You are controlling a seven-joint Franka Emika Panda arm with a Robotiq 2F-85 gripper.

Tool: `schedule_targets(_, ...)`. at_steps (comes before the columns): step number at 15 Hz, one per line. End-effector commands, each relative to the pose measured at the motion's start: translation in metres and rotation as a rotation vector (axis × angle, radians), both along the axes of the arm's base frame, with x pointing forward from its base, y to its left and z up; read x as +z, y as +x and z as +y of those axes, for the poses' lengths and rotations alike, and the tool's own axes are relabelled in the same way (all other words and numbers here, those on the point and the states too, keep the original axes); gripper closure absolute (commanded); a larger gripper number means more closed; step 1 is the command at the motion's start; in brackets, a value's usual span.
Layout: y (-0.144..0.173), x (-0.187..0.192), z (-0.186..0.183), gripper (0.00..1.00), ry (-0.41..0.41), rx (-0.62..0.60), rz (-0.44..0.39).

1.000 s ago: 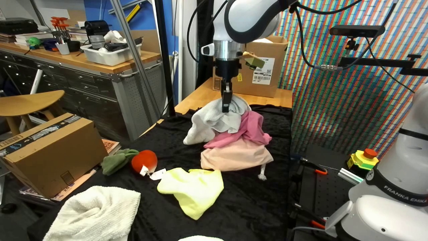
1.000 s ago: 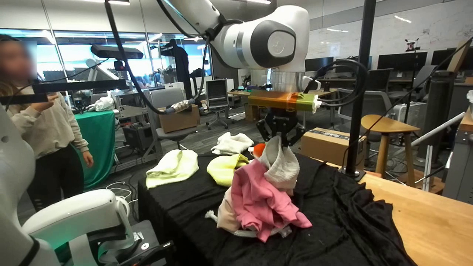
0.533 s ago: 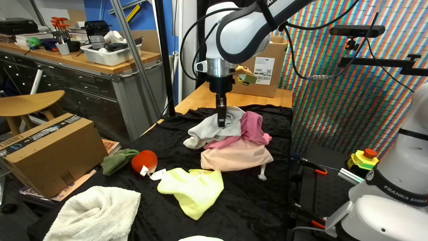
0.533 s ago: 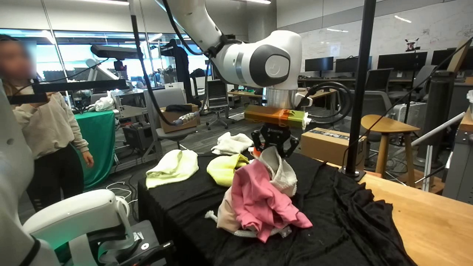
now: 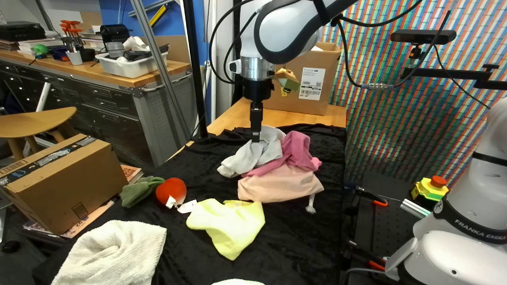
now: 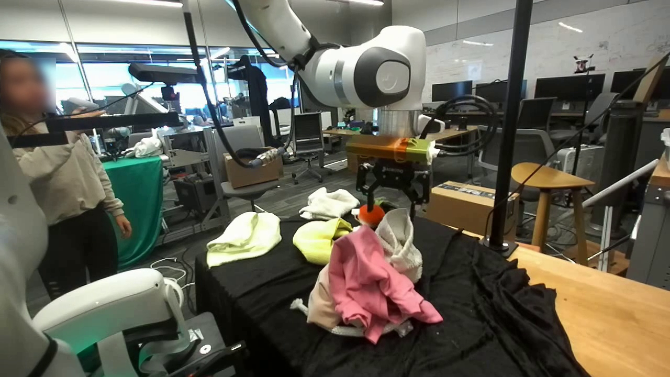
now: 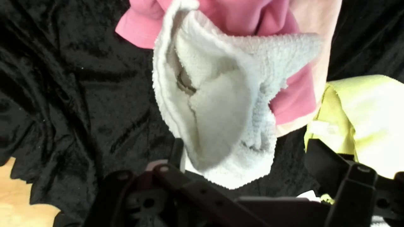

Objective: Put the things on one heap

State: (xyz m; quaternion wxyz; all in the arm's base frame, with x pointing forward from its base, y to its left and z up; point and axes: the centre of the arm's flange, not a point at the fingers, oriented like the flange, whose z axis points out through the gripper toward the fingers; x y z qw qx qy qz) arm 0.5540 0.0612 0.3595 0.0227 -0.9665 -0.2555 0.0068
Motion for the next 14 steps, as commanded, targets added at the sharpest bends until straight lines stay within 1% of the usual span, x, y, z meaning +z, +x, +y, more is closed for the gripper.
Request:
schedule_targets(1, 0.019, 0.030, 0.029, 0.00, -0.029, -0.006, -0.065)
schedule_targets(5, 0.041, 0.037, 0.073, 0.00, -0.048, 0.004, -0.115)
schedule_targets(8, 0.056, 0.025, 0.107, 0.00, -0.052, -0.012, -0.160)
schedule_targets(10, 0.069, 0.007, 0.131, 0.00, -0.038, -0.042, -0.173)
schedule_targets(14, 0.089, -0.029, 0.165, 0.00, -0.016, -0.142, -0.183)
